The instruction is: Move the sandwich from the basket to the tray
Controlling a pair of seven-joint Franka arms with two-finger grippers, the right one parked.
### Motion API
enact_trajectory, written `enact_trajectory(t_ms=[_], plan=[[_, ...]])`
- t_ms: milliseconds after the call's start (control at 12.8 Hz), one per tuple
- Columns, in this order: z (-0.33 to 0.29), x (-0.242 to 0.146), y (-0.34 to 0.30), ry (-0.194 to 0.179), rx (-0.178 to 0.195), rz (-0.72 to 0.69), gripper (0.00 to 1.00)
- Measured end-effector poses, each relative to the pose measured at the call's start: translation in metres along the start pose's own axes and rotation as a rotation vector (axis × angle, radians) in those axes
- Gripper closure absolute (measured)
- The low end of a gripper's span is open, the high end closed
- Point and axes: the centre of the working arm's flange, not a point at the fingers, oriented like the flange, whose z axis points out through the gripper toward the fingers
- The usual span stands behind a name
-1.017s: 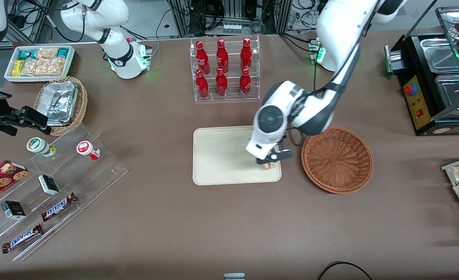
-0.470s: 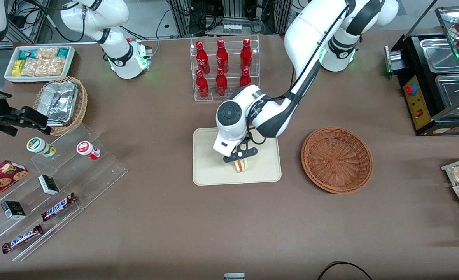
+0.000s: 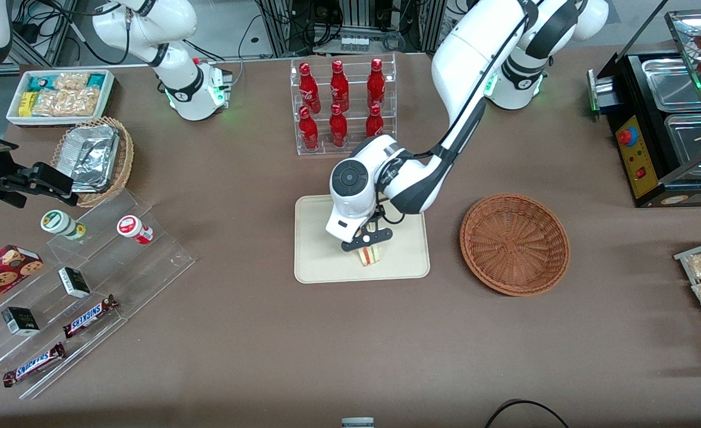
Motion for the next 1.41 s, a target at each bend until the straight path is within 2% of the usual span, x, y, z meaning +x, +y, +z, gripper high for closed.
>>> enact_trajectory(t_ms=[391,548,783,1017,1174,1409], plan=[[-0.034,0.005,0.005,0.030,-0.045,-0.004,0.21],[-0.057,0.002,0.002,0.036,-0.046,-0.003,0.00],[-0.106,0.002,-0.016,0.036,-0.012,-0.016,0.00],[-0.139,0.021,-0.048,0.026,0.030,-0.016,0.00],[-0.149,0.040,-0.074,0.003,0.079,-0.025,0.00],[-0.159,0.067,-0.116,-0.026,0.104,0.029,0.00]])
